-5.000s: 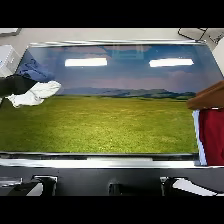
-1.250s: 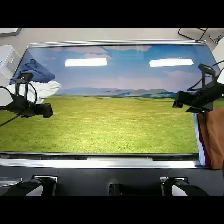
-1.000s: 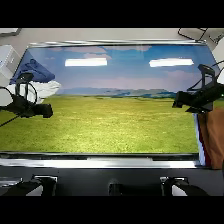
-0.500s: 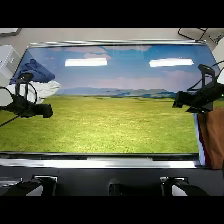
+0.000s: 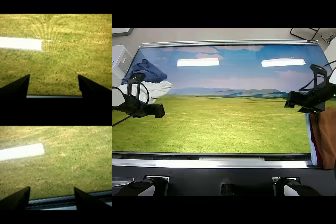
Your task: Fold the clothes and pants, and hang the long-sleeved shirts on hangers.
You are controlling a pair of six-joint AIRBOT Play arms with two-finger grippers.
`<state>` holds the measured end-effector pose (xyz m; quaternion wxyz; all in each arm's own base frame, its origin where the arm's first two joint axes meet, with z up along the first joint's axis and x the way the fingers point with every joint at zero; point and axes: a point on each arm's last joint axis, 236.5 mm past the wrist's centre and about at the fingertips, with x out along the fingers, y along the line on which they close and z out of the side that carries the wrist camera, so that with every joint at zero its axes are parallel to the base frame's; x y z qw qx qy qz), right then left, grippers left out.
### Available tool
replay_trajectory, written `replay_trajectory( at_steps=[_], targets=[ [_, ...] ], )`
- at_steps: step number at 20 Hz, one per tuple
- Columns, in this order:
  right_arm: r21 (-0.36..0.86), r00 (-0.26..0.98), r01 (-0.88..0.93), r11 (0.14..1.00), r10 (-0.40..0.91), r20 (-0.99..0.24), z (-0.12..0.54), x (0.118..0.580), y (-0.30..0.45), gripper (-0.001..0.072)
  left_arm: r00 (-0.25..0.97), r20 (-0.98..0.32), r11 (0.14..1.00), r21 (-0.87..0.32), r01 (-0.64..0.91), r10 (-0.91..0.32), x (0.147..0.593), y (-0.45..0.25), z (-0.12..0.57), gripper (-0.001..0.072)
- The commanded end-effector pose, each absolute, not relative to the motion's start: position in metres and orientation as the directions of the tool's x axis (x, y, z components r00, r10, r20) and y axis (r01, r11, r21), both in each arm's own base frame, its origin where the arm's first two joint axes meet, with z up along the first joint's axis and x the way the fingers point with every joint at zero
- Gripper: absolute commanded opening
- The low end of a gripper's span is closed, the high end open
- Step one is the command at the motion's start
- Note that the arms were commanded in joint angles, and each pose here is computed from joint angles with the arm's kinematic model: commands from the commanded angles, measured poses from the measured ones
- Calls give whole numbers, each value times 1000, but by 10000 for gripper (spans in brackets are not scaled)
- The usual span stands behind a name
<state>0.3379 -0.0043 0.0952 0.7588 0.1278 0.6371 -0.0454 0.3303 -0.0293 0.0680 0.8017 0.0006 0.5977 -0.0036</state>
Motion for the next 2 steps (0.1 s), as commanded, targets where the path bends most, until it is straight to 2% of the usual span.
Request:
replay_trajectory(
  at_steps=[1, 2],
  targets=[
    [136, 184, 230, 964, 95, -978, 95, 338, -4, 636, 286, -958, 1000, -3, 6, -5, 330, -29, 68, 707],
    [136, 184, 230, 964, 94, -978, 95, 338, -4, 636, 286, -958, 1000, -3, 6, -5, 330, -29, 68, 707]
  ],
)
